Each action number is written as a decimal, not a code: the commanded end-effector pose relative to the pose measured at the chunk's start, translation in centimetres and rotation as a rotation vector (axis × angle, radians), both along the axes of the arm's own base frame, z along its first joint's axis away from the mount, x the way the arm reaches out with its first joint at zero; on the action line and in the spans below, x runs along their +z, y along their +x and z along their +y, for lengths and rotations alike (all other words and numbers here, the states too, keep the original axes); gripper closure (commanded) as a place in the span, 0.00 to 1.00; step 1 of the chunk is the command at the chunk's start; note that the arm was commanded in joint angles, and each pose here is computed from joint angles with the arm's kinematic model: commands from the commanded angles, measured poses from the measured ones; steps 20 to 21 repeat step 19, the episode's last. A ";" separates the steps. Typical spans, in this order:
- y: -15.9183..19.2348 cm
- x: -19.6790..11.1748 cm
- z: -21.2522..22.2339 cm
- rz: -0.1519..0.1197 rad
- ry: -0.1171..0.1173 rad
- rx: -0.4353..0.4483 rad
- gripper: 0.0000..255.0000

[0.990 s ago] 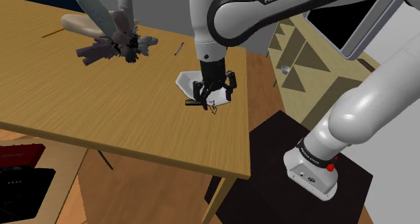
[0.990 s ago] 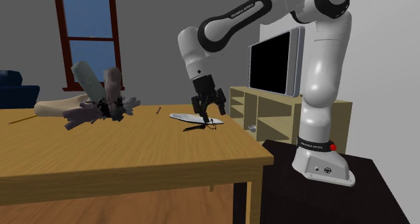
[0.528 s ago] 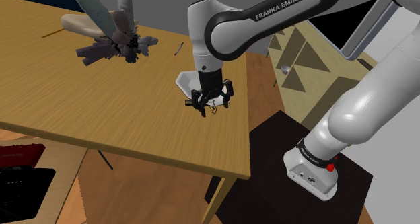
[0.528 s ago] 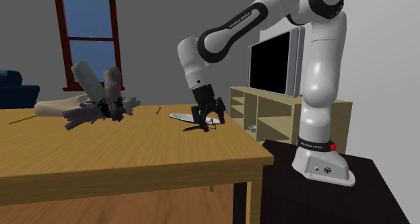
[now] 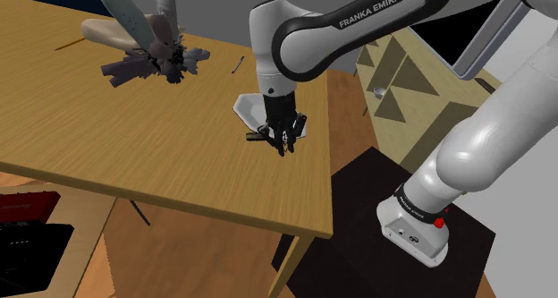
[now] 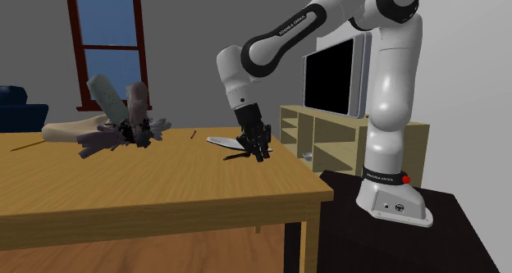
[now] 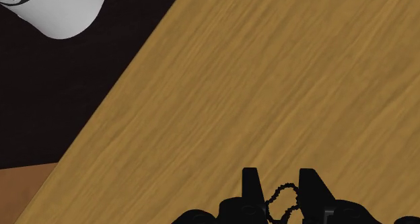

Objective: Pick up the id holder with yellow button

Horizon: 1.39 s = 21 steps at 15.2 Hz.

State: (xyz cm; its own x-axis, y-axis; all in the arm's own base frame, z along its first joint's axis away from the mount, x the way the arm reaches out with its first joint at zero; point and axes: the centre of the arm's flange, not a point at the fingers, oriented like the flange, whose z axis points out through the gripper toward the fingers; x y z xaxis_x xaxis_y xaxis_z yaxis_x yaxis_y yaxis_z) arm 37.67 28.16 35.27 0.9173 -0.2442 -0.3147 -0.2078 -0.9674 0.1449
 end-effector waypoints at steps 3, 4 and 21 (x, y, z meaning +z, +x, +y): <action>0.0 0.5 0.0 0.000 0.000 0.000 1.00; 0.0 1.1 0.0 0.000 0.000 0.000 1.00; 0.0 8.0 0.0 0.000 0.000 0.000 1.00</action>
